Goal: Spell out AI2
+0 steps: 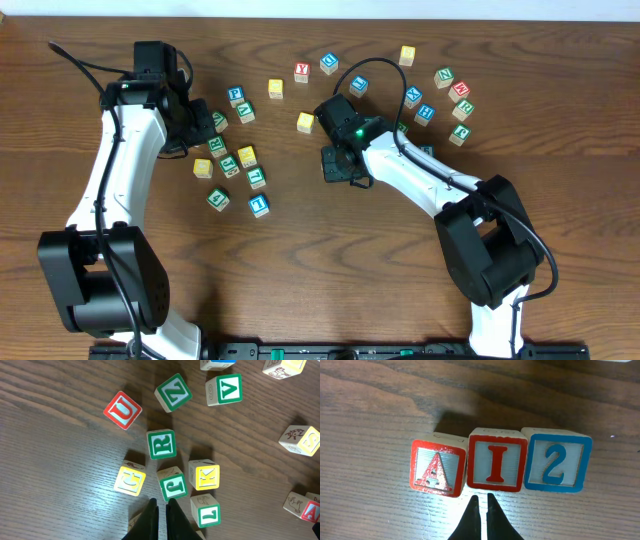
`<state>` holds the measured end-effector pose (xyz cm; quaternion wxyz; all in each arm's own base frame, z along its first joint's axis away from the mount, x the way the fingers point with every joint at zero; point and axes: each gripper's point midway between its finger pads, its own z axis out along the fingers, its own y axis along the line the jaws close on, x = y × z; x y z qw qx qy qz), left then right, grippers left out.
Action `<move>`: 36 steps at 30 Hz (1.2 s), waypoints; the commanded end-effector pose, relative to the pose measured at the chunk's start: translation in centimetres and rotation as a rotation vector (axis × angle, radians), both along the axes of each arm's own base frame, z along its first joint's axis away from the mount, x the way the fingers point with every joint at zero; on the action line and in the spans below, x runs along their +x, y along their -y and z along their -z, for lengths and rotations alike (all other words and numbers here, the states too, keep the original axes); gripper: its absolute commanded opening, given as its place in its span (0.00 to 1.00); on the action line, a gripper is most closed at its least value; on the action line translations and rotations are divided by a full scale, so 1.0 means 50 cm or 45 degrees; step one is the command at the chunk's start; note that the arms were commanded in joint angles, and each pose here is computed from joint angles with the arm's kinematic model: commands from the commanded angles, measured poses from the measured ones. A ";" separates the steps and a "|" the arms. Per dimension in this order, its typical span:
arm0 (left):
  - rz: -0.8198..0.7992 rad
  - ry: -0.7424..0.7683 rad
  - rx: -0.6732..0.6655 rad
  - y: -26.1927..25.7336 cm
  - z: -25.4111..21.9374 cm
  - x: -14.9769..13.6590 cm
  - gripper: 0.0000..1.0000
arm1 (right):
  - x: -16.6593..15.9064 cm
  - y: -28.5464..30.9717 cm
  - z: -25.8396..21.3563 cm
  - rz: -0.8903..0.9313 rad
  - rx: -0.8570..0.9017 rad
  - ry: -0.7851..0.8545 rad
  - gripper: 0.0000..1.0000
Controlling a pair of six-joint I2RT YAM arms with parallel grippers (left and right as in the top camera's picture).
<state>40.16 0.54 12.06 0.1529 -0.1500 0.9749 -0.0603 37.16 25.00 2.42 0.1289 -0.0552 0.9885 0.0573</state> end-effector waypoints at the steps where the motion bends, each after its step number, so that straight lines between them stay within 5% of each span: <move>1: 0.005 0.022 0.022 -0.007 -0.013 0.005 0.08 | 0.007 -0.013 -0.040 -0.004 0.055 0.031 0.01; 36: -0.003 0.012 0.018 -0.007 -0.012 0.001 0.08 | -0.009 -0.080 -0.006 -0.048 0.037 0.084 0.01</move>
